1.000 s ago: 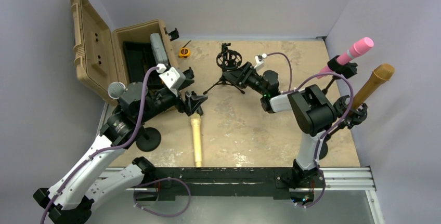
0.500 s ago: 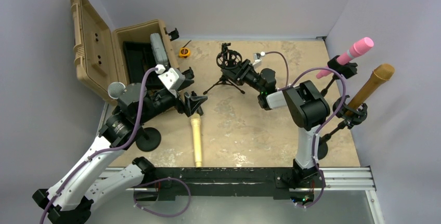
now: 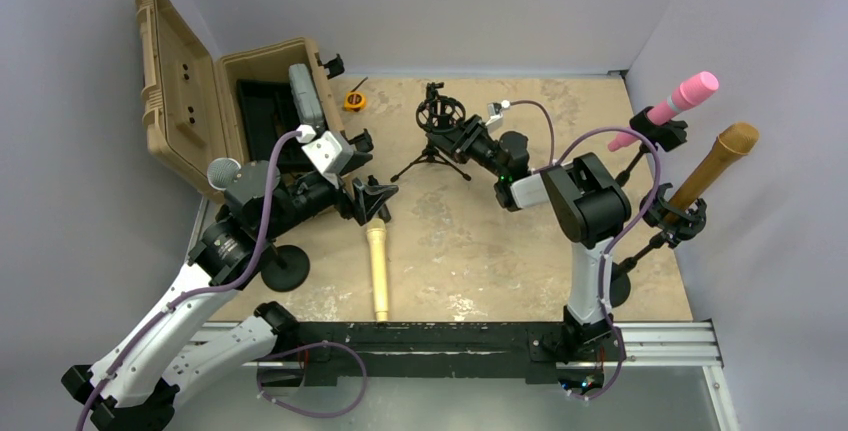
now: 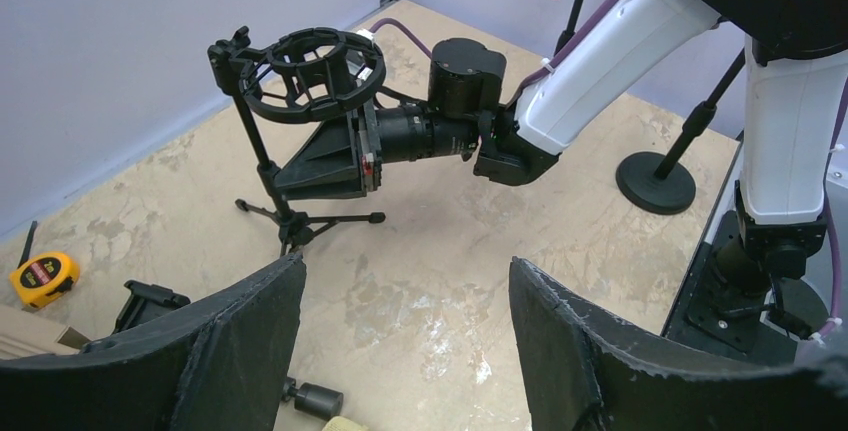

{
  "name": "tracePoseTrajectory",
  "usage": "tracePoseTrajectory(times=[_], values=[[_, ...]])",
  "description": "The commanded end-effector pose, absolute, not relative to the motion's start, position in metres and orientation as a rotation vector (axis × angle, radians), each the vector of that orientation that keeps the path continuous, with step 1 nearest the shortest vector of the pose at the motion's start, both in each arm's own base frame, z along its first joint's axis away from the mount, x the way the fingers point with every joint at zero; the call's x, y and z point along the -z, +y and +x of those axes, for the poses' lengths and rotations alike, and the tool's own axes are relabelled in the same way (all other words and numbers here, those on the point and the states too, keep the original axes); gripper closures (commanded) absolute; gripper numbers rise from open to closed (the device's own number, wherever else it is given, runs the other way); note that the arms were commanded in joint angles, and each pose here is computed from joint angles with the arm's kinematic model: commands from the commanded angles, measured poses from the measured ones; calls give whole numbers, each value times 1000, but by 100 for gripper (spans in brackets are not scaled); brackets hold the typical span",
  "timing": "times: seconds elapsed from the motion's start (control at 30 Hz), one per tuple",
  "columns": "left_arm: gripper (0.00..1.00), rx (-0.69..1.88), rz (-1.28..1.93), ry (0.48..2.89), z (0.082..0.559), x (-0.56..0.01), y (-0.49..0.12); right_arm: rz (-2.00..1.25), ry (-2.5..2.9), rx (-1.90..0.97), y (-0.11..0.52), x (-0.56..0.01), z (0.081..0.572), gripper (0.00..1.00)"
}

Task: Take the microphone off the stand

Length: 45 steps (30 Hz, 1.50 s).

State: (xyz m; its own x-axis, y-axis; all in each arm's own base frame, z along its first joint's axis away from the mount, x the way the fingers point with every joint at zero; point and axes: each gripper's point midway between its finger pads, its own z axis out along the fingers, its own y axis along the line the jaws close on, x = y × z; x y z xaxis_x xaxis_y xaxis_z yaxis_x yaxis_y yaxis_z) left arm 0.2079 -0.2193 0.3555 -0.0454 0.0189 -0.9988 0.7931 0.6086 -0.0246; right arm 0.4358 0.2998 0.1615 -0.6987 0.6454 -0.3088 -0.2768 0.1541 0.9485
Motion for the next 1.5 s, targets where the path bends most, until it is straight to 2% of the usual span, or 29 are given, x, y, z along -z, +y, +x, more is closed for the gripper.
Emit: tracePoseTrajectory(times=[0.0,0.13,0.23,0.37,0.43,0.7,0.97,1.17,1.37,1.47], values=[[28,712,713,1437,204,-376,-217,346,1642,-1632,297,-179,450,65],[28,713,712,1437,204,-376,-216,350,1644,-1623,298,-177,453,66],[28,711,714,1435,204,-376,-216,349,1652,-1594,297,-175,457,71],[28,709,713,1437,205,-376,-216,356,1681,-1474,290,-165,467,90],[28,708,715,1441,205,-374,-217,337,1707,-1376,286,-158,473,96],[28,703,716,1443,206,-374,-217,241,1818,-755,262,-145,498,98],[28,696,720,1462,210,-369,-219,117,1874,-544,281,-147,495,99],[28,689,724,1479,213,-363,-221,105,1810,-523,278,-183,497,92],[28,691,722,1490,215,-361,-223,-4,1708,-702,293,-228,485,56],[28,691,724,1493,216,-360,-223,-35,1694,-802,295,-232,479,45]])
